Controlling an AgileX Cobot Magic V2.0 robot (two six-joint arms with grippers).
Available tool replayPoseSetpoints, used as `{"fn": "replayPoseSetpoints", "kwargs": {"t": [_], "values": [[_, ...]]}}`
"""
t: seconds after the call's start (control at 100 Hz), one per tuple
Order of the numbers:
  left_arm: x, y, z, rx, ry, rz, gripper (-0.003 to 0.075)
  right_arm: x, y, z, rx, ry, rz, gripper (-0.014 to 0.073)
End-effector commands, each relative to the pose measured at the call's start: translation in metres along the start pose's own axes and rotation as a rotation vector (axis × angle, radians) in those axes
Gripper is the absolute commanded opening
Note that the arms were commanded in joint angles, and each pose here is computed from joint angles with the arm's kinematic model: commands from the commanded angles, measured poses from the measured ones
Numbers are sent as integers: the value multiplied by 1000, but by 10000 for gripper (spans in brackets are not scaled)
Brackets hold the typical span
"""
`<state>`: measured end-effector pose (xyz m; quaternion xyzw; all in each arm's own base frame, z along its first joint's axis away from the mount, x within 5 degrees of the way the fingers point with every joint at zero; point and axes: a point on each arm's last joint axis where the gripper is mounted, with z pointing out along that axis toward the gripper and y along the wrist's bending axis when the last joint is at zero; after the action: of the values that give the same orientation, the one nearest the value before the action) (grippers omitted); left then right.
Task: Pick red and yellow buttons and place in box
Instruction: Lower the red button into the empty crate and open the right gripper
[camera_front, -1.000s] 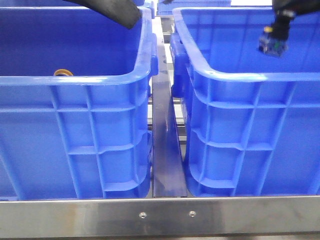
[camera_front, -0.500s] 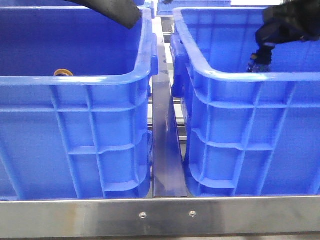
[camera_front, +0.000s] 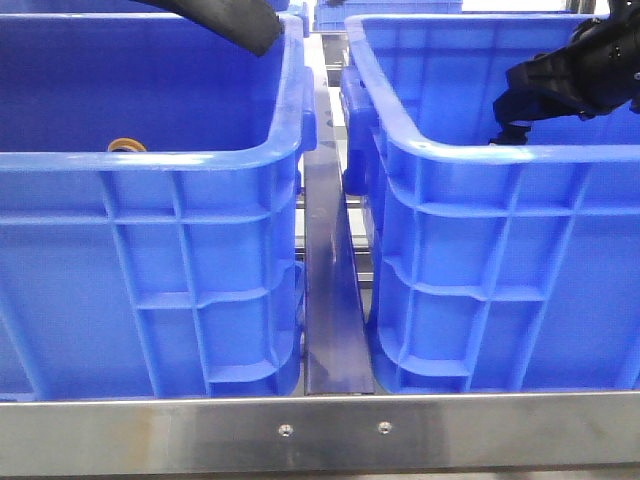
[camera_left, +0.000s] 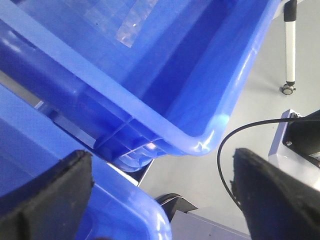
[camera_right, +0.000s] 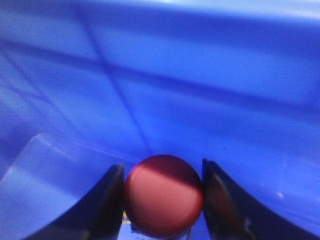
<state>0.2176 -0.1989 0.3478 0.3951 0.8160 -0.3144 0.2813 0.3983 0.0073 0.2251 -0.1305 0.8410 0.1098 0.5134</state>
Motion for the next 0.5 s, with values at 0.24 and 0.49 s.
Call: {"fn": "replayPoseSetpoints", "kwargs": {"t": [0.24,0.49], "values": [[-13,-11,-15,14,-100,2,547,-24,1,-9,-9,-103,-5,127],[-13,-11,-15,10,-105,2,547,-19,0,-4,-10,-88,1,208]]}}
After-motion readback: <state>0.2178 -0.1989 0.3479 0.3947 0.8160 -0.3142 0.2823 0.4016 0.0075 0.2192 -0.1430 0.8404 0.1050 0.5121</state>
